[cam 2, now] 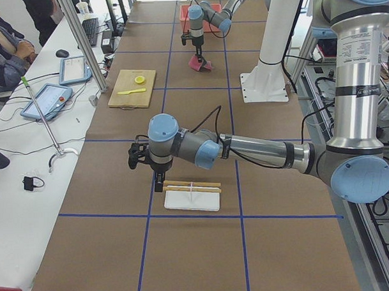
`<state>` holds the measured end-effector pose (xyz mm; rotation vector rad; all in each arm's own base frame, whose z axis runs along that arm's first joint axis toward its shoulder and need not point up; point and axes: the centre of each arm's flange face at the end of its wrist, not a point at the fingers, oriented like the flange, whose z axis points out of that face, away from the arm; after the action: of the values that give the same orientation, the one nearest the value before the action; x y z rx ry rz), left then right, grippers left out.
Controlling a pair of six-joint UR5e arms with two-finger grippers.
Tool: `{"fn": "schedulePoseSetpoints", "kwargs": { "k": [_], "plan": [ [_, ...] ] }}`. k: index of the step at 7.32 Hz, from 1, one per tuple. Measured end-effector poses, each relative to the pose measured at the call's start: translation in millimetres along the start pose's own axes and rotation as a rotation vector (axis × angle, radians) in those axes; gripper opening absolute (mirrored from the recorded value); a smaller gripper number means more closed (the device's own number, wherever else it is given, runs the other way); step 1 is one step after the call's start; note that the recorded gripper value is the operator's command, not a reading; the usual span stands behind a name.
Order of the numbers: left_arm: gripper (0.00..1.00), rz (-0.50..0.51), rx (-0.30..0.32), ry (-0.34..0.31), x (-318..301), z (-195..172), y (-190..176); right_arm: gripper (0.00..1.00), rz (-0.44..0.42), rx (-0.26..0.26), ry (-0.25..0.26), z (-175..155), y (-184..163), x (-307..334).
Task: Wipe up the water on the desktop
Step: 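Carry the pink cloth with the right gripper to the pink bin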
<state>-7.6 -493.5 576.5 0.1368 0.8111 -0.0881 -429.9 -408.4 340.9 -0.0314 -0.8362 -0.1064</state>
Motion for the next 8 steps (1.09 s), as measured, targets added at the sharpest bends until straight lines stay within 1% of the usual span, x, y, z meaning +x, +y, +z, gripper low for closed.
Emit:
{"fn": "schedulePoseSetpoints", "kwargs": {
  "k": [1, 2, 3, 4, 5, 7, 8],
  "plan": [
    [0.98, -0.013, -0.034, -0.008, -11, 7, 8, 0.0, -0.029, -0.008, 0.011, -14, 3, 50],
    [0.98, -0.025, -0.057, -0.013, -20, 12, 18, 0.0, -0.051, -0.014, 0.024, -24, 10, 87],
    [0.98, -0.032, -0.072, -0.017, -27, 16, 27, 0.0, -0.067, -0.017, 0.032, -28, 15, 103],
    [0.98, -0.032, -0.077, -0.017, -30, 17, 31, 0.0, -0.069, -0.023, 0.026, -26, 21, 92],
    [0.98, -0.031, -0.079, -0.016, -30, 17, 33, 0.0, -0.044, -0.03, 0.003, -18, 30, 51],
    [0.98, -0.031, -0.08, -0.016, -30, 18, 32, 0.0, 0.021, -0.02, -0.041, 5, 53, -61],
    [0.98, -0.032, -0.081, -0.016, -30, 18, 32, 0.0, 0.049, -0.015, -0.059, 8, 58, -94]
  ]
}}
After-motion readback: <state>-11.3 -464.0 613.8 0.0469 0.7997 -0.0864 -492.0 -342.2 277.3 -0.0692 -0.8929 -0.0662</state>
